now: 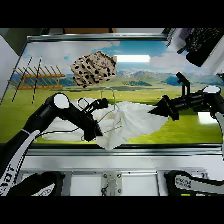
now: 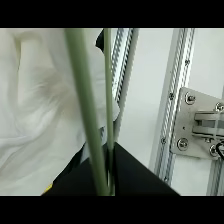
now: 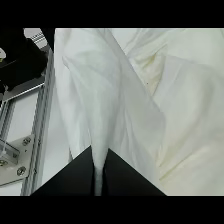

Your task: Fold the clothes and pants, and hang the long-sleeved shirts on hangers.

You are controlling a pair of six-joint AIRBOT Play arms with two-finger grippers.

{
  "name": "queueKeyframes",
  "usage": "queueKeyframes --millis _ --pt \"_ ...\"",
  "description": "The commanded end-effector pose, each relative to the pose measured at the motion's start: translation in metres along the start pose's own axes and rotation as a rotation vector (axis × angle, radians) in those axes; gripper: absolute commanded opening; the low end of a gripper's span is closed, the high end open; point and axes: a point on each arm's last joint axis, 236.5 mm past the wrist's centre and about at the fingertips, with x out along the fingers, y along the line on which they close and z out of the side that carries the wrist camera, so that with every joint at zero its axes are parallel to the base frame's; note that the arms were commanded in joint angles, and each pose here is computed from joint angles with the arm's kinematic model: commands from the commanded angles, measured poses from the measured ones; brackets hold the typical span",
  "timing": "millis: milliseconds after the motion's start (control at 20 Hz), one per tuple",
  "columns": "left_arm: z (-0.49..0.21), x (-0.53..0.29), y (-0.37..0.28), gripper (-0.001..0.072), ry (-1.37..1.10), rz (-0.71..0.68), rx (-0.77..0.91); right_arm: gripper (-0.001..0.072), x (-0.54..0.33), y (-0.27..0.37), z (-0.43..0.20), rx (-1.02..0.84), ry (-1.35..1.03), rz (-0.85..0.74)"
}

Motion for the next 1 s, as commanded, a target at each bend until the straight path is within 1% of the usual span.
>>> queueKeyframes --millis 0,250,300,350,400,550,700,800,950 --pt "-0.001 0.0 -0.001 0.0009 0.003 -0.002 0.002 0.001 0.0 -0.001 0.001 -0.004 -0.006 -0.004" --pt "-0.005 0.0 -0.003 0.0011 0.02 -0.014 0.003 0.0007 0.0 -0.001 0.001 -0.027 -0.005 -0.004" --pt "-0.005 0.0 -0.005 0.0039 0.023 -0.019 0.003 0.0006 0.0 -0.001 0.001 -0.027 -0.005 -0.004" --pt "-0.006 0.0 -0.005 0.0276 0.024 -0.02 0.001 0.0006 0.0 -0.001 0.001 -0.027 -0.006 -0.004" --pt "-0.005 0.0 -0.004 0.0414 0.023 -0.018 -0.013 0.0006 0.0 -0.001 0.001 -0.027 -0.006 -0.004" --pt "-0.005 0.0 -0.004 0.0413 0.021 -0.015 -0.017 0.0005 0.0 -0.001 0.002 -0.03 -0.011 -0.004" --pt "-0.005 0.0 -0.003 0.0413 0.02 -0.014 -0.027 0.0004 -0.001 0.0 0.017 -0.061 -0.072 -0.004" --pt "-0.002 -0.001 0.0 0.0413 0.008 0.003 -0.065 0.0004 -0.001 0.0 0.022 -0.075 -0.093 -0.005" --pt "0.002 -0.001 0.006 0.0413 -0.009 0.028 -0.071 0.0004 -0.002 0.001 0.026 -0.077 -0.107 -0.001"
